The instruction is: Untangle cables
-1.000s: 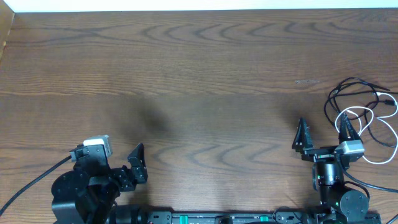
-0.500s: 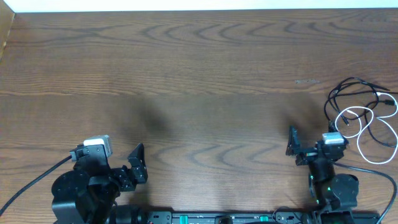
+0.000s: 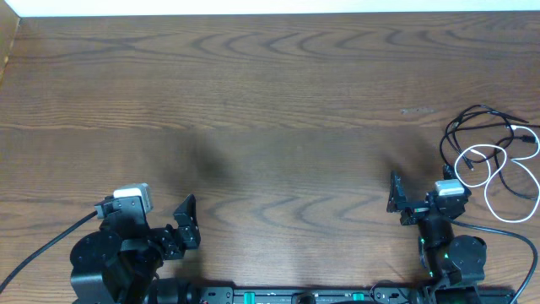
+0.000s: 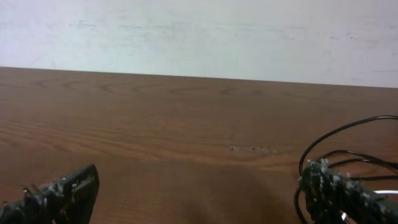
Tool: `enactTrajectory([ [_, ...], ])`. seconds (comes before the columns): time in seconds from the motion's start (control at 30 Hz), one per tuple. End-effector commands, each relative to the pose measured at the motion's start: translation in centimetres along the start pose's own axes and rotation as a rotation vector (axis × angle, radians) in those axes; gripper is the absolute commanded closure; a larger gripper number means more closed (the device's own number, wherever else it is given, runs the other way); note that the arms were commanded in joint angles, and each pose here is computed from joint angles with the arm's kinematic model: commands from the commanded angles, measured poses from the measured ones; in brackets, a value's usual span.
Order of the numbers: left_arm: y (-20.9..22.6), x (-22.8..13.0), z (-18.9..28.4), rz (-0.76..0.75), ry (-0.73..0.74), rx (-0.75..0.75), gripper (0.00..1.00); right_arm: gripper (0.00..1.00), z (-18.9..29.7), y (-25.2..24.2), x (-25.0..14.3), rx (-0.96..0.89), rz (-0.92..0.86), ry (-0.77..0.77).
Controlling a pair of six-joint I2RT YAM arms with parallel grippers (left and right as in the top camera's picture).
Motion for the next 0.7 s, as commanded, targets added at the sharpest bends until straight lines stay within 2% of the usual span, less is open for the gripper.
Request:
enactTrajectory([
  [0.0,0.06,-0.13,-0.06,-0.009,0.0,0.004,0.02,0.01,0.03,0.17,-0.04,0.017,0.012,0.0],
  [0.5,0.06,-0.15,-0.05,-0.009,0.0,0.004,0.02,0.01,0.03,0.17,-0.04,0.017,0.012,0.0],
  [0.67,0.25,-0.79,0.25,-0.059,0.0,0.033,0.02,0.01,0.03,0.17,-0.04,0.017,0.012,0.0],
])
Point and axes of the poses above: each gripper's point midway between its finger pads, its own z axis back along the fingers, its own y axis along the line the jaws close on, x = y × z, the point moved 10 cm from there along z, back along the fingers, and after that the axes turned 3 degrees about -z, right-handed, at the moved point
